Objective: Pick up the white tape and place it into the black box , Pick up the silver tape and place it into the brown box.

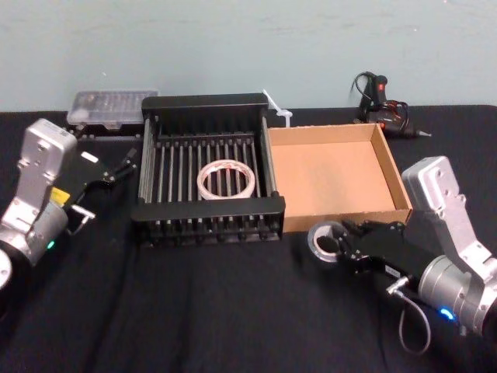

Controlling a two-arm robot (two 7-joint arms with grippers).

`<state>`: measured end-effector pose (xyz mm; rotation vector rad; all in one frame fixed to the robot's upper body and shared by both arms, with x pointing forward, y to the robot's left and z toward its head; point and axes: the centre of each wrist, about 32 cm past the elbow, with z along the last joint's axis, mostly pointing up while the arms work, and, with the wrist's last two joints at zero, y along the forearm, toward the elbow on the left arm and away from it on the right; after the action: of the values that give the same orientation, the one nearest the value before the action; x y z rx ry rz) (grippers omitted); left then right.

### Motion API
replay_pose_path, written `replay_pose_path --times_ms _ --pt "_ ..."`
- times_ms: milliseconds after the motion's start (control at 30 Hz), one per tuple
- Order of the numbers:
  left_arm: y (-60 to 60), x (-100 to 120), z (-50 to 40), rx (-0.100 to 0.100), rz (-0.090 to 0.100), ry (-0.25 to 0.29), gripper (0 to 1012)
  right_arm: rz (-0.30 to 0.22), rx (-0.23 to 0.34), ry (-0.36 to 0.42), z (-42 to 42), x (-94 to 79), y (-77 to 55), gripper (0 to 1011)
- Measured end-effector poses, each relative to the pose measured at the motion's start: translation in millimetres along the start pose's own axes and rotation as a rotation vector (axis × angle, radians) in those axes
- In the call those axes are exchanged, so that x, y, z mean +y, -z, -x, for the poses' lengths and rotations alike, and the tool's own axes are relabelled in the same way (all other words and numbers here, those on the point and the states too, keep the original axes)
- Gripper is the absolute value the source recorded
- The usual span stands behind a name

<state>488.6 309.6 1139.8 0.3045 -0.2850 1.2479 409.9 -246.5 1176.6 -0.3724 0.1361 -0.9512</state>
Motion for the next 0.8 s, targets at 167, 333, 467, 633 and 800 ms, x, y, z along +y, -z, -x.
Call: replay_pose_path --times_ms 167,333,467,633,800 --pt "0.0 0.0 0.0 0.000 0.000 0.000 1001 -0.037 0.015 0.047 -3.8 -1.3 -1.2 148" --pt "0.0 0.0 0.0 0.000 0.000 0.000 1001 -0.058 0.031 0.075 -6.6 -0.4 -0.6 148" --pt "0.0 0.0 0.0 0.000 0.000 0.000 1001 -0.064 0.022 0.096 -8.7 1.7 -1.4 148" --pt "0.0 0.0 0.0 0.000 0.000 0.000 1001 -0.069 0.015 0.118 -12.9 4.9 -3.3 148" --pt "0.0 0.0 0.0 0.000 0.000 0.000 1001 -0.077 0.023 0.142 -18.6 8.0 -5.2 148"
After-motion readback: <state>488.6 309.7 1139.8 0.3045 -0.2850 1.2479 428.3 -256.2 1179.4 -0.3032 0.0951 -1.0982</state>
